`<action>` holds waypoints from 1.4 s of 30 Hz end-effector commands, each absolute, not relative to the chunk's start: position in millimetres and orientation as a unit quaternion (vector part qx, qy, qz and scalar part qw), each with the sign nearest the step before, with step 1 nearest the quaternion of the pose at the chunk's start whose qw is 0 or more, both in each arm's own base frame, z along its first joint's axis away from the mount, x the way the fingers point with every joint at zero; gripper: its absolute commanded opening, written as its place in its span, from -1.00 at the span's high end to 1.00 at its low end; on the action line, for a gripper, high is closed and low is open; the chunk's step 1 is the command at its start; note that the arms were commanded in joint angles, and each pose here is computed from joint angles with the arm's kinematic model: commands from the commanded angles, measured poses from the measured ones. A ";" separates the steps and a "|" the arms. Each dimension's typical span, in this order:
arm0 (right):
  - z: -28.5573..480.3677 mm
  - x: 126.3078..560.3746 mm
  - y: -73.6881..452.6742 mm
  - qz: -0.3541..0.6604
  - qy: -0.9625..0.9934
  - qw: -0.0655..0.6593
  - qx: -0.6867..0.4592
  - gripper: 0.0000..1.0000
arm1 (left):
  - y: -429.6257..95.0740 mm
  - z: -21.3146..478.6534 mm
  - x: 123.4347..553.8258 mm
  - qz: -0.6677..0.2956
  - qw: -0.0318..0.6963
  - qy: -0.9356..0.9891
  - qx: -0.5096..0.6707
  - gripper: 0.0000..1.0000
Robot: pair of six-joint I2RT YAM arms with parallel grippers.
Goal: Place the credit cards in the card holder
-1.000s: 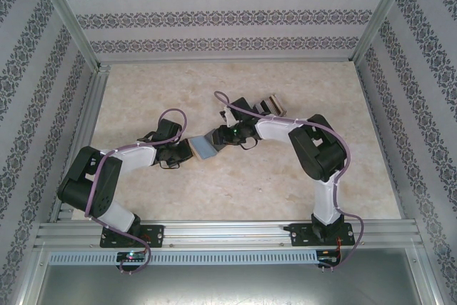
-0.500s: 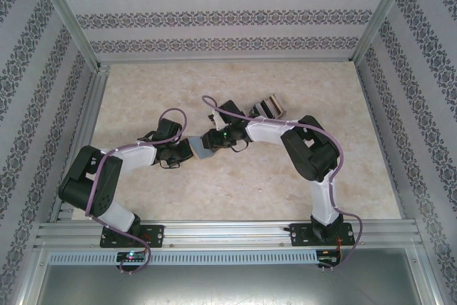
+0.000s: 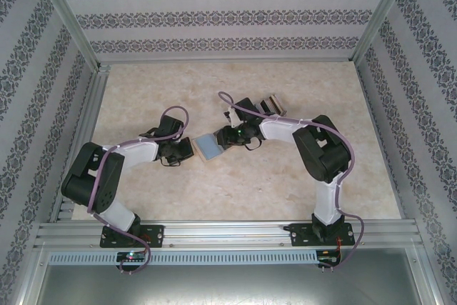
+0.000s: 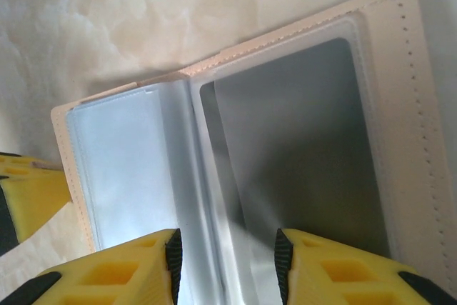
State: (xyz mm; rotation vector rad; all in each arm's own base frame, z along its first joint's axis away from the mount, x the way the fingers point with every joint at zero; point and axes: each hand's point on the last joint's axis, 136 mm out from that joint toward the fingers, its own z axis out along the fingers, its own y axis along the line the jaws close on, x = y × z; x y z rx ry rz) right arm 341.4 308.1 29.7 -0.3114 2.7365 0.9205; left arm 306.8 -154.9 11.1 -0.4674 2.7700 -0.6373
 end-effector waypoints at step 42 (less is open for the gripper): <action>128.3 374.3 240.7 0.326 0.915 0.228 -0.067 0.13 | -189.2 172.3 401.5 -0.289 0.301 0.906 -0.071 0.14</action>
